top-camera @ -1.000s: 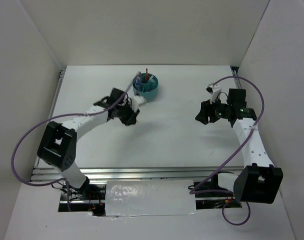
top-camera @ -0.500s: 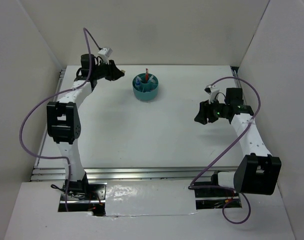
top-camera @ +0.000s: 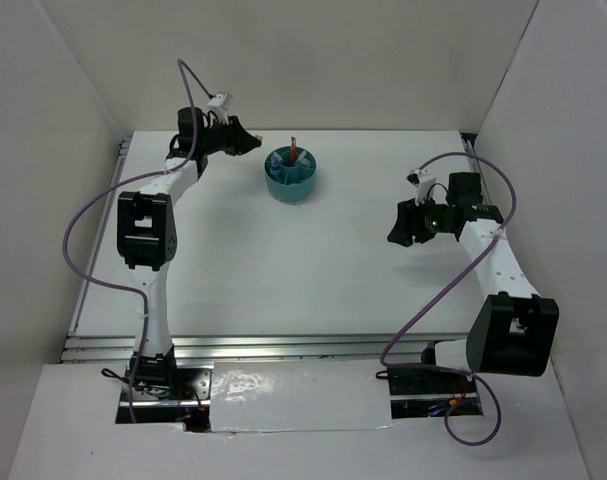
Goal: Sort the stationery into containers
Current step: Place the stationery in the storage box.
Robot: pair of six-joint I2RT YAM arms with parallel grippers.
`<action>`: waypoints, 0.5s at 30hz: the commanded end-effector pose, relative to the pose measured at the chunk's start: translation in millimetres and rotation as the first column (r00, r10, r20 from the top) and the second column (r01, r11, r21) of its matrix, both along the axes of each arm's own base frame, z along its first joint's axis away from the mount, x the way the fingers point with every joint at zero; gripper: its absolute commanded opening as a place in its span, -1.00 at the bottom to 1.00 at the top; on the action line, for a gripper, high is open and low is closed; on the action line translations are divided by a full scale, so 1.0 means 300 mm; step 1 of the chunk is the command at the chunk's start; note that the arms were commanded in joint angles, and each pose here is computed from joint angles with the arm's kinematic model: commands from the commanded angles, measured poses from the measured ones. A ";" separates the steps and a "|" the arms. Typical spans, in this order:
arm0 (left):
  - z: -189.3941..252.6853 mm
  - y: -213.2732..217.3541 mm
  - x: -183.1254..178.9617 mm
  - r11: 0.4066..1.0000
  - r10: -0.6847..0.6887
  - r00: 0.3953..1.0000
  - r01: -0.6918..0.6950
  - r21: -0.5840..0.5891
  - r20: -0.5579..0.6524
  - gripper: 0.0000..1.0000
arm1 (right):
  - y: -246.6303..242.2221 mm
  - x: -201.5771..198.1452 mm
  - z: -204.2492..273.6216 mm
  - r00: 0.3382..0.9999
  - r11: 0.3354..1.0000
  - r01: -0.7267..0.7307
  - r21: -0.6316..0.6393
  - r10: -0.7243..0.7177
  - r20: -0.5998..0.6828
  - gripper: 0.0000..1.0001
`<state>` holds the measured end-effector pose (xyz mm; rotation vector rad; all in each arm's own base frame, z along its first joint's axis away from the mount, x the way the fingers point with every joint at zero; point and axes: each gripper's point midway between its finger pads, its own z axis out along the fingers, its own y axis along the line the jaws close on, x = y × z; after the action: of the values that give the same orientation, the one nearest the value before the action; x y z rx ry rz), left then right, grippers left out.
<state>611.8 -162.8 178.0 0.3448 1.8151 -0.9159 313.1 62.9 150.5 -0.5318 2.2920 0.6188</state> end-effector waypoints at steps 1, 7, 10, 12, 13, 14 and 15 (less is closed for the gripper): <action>0.073 -0.077 0.022 0.998 -0.055 0.995 0.057 -0.021 0.082 -0.66 | -0.011 0.047 0.064 0.999 1.000 0.009 0.000 -0.009 0.054 0.23; 0.015 -0.122 0.036 0.997 -0.072 0.996 0.071 0.009 0.056 -0.66 | -0.014 0.040 0.055 0.999 1.000 0.010 -0.007 -0.010 0.050 0.23; 0.004 -0.132 0.045 0.998 -0.066 0.997 0.066 -0.007 0.043 -0.65 | -0.015 0.038 0.052 0.999 1.000 0.010 -0.011 -0.009 0.051 0.23; -0.010 -0.138 0.050 0.998 -0.062 0.997 0.063 -0.008 0.038 -0.64 | -0.017 0.037 0.051 0.999 1.000 0.012 -0.011 -0.011 0.048 0.22; -0.021 -0.142 0.049 0.998 -0.064 0.997 0.064 -0.002 0.033 -0.64 | -0.016 0.038 0.051 0.999 1.000 0.009 -0.011 -0.008 0.048 0.23; -0.025 -0.144 0.051 0.998 -0.064 0.997 0.063 0.003 0.034 -0.64 | -0.016 0.037 0.050 0.999 1.000 0.008 -0.011 -0.007 0.046 0.23; -0.027 -0.153 0.047 0.998 -0.069 0.997 0.069 0.006 0.033 -0.62 | -0.017 0.038 0.053 0.999 1.000 0.009 -0.013 -0.008 0.047 0.23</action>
<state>617.8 -206.0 155.0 0.3996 1.8408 -0.9626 316.1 62.1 153.2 -0.5323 2.2867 0.6138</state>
